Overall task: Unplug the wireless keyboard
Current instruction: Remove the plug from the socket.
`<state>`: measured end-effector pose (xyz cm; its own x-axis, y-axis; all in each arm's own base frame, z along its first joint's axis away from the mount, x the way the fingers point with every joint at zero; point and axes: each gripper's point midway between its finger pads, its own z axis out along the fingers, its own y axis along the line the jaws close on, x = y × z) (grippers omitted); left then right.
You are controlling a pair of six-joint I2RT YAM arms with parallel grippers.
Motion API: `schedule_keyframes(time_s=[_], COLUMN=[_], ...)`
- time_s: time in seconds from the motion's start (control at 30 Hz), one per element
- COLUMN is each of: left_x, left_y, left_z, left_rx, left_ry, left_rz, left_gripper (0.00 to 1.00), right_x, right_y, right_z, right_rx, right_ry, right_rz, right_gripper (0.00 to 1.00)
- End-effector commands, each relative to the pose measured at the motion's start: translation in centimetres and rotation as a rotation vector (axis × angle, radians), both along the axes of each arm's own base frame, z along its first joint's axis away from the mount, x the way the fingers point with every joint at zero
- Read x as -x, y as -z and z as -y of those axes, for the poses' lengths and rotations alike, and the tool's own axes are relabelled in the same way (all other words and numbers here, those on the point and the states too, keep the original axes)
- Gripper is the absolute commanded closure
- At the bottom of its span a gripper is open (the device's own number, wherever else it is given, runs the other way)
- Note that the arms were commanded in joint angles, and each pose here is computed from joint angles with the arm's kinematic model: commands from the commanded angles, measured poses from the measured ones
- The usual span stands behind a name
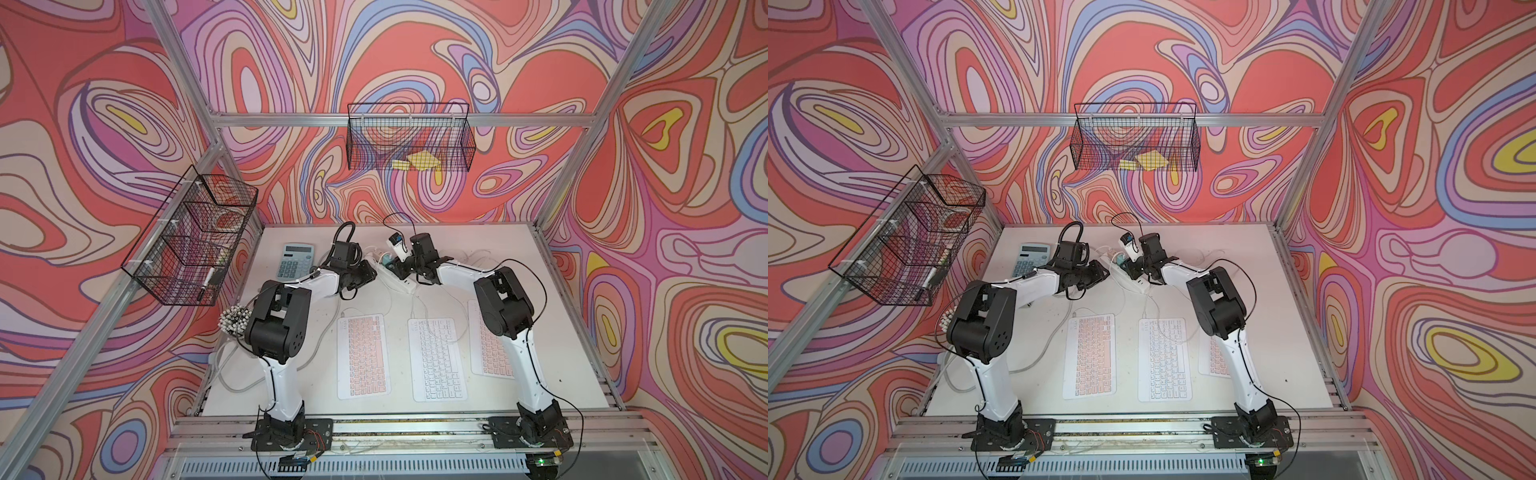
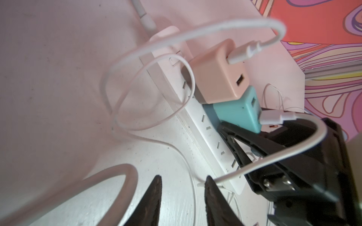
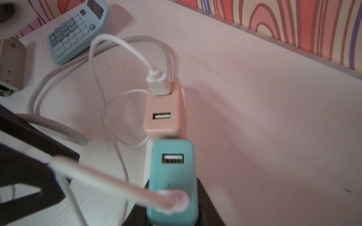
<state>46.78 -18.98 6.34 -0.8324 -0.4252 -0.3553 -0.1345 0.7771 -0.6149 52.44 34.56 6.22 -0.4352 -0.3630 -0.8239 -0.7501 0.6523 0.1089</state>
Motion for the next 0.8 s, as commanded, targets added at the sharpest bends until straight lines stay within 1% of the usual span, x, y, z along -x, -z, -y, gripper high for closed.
schedule_keyframes(time_s=[0.0,0.17,0.33,0.57,0.67,0.77], left_x=[-1.3,-2.2,-2.6,-3.5,-3.7,-3.6], left_y=[1.0,1.5,1.6,0.9,0.8,1.4], left_z=[-0.4,-0.9,-1.1,1.6,2.3,2.6], left_rx=[0.002,-0.008,-0.011,0.172,0.217,0.215], left_ry=[-0.074,-0.115,-0.136,-0.091,-0.079,-0.076], left_rz=[-0.010,0.003,0.010,0.034,0.028,0.010], left_gripper=[0.61,0.61,0.61,0.60,0.60,0.60], right_x=[1.1,1.4,1.7,1.9,2.0,2.2], right_y=[-1.1,-1.2,-0.9,-1.1,-1.0,-1.1], right_z=[-0.7,-0.7,-0.8,-1.0,-1.2,-1.7], right_rx=[0.000,-0.019,-0.028,-0.032,-0.032,-0.035], right_ry=[-0.021,-0.012,-0.015,-0.015,-0.018,-0.026], right_rz=[0.010,0.007,-0.011,-0.004,-0.006,-0.003], right_gripper=[0.71,0.72,0.72,0.72,0.72,0.72])
